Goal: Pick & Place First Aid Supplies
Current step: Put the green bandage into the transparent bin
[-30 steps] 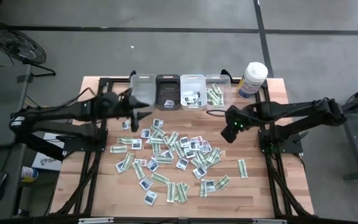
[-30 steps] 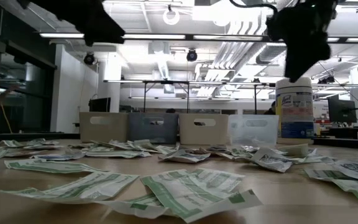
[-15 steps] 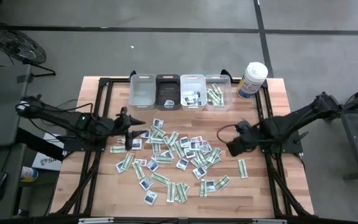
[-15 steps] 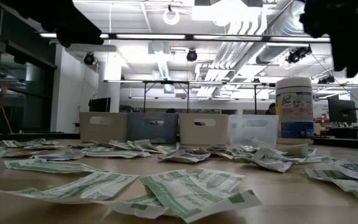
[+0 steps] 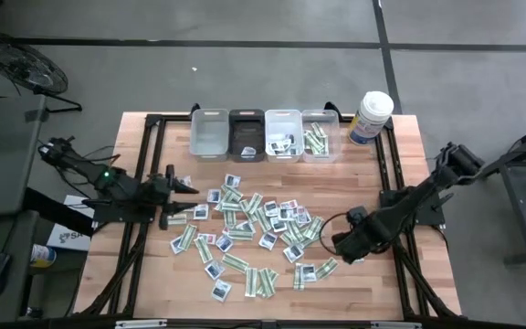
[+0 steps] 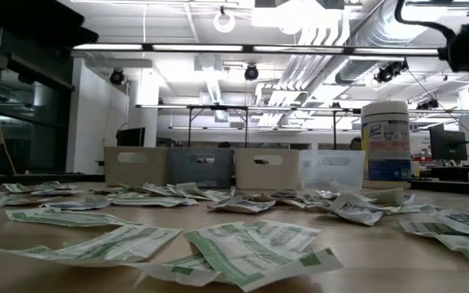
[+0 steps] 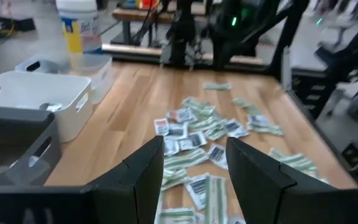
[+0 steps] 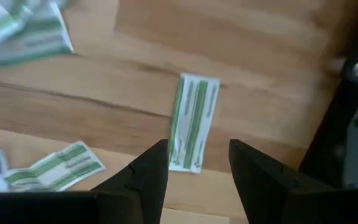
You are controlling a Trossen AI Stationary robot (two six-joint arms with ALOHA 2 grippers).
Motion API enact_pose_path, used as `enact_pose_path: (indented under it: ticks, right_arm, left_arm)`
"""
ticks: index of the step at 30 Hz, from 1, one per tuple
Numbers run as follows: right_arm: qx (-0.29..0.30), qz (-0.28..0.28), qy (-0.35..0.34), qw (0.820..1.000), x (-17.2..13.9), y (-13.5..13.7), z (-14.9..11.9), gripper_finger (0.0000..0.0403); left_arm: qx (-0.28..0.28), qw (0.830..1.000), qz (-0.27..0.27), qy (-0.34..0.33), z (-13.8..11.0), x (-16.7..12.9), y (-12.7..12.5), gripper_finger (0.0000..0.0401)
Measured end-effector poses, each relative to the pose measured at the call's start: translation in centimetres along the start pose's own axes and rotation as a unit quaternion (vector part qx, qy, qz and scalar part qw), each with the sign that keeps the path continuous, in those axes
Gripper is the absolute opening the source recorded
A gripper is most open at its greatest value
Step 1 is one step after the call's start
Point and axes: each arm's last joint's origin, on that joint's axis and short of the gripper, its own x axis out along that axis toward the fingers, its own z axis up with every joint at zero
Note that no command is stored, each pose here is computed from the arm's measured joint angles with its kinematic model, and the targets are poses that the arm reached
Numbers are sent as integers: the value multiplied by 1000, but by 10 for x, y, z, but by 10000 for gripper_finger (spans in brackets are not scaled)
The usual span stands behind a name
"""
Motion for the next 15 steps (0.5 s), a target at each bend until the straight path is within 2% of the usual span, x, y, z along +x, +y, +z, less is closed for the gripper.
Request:
enact_pose_path:
  ticks: [9, 15]
  right_arm:
    - [12, -32, -3, 999, 27, 16, -5, 162]
    - [29, 6, 17, 999, 61, 12, -2, 162]
  left_arm:
    - [17, 999, -32, -14, -1, -8, -2, 172]
    - [19, 999, -37, -13, -1, -8, -2, 172]
